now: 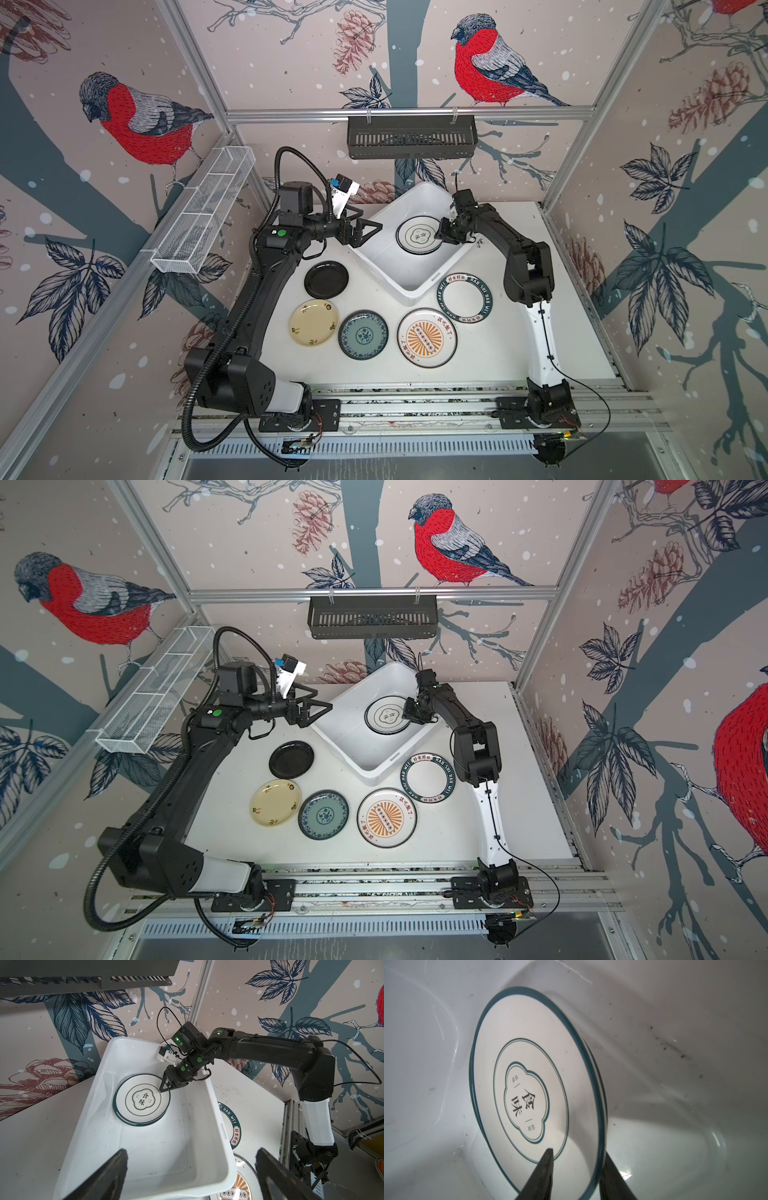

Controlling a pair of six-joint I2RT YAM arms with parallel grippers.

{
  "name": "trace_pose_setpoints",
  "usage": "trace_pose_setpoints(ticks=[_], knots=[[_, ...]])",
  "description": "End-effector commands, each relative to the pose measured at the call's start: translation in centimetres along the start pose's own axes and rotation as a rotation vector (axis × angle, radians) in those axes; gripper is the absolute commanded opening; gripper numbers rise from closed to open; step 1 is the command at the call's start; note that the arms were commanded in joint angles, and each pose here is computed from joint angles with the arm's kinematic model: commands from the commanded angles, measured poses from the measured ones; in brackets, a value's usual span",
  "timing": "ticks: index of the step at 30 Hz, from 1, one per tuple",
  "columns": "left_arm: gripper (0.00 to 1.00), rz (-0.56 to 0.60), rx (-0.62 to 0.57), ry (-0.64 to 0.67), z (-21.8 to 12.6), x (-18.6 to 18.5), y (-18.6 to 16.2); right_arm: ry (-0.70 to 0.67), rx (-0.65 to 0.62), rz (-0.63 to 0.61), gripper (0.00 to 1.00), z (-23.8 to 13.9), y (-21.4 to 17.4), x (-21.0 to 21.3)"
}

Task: Place the plates into the plastic bin on the countertop
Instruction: 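Release the green-ringed plate flat in the bin with the right gripper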

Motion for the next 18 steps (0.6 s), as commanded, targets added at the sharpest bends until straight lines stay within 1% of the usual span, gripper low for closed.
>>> trace_pose_setpoints(ticks=[1,7,14,18], knots=[[0.95,0.042,-0.019,-0.025,-0.18,-0.44,0.37,-0.014,-0.005,-0.005,0.39,0.08,0.22,0.14],[0.95,0.042,-0.017,-0.027,-0.15,-0.45,0.28,-0.027,0.006,-0.018,0.44,0.29,0.18,0.36],[0.95,0.042,-0.016,-0.028,-0.13,-0.43,0.23,-0.051,0.013,-0.021,0.44,0.63,0.19,0.14],[0.95,0.042,-0.016,-0.027,-0.07,-0.3,0.21,-0.095,0.018,-0.053,0.45,0.73,0.4,0.58]])
Point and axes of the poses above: each gripper's point midway between its finger pads, its own z axis out along the fingers, its own x axis along the line the jaws close on, y = z × x, the point moved 10 cm from there along -z, back along the fingers, and after that the axes turned 14 degrees about -z, right-handed, at the moved point
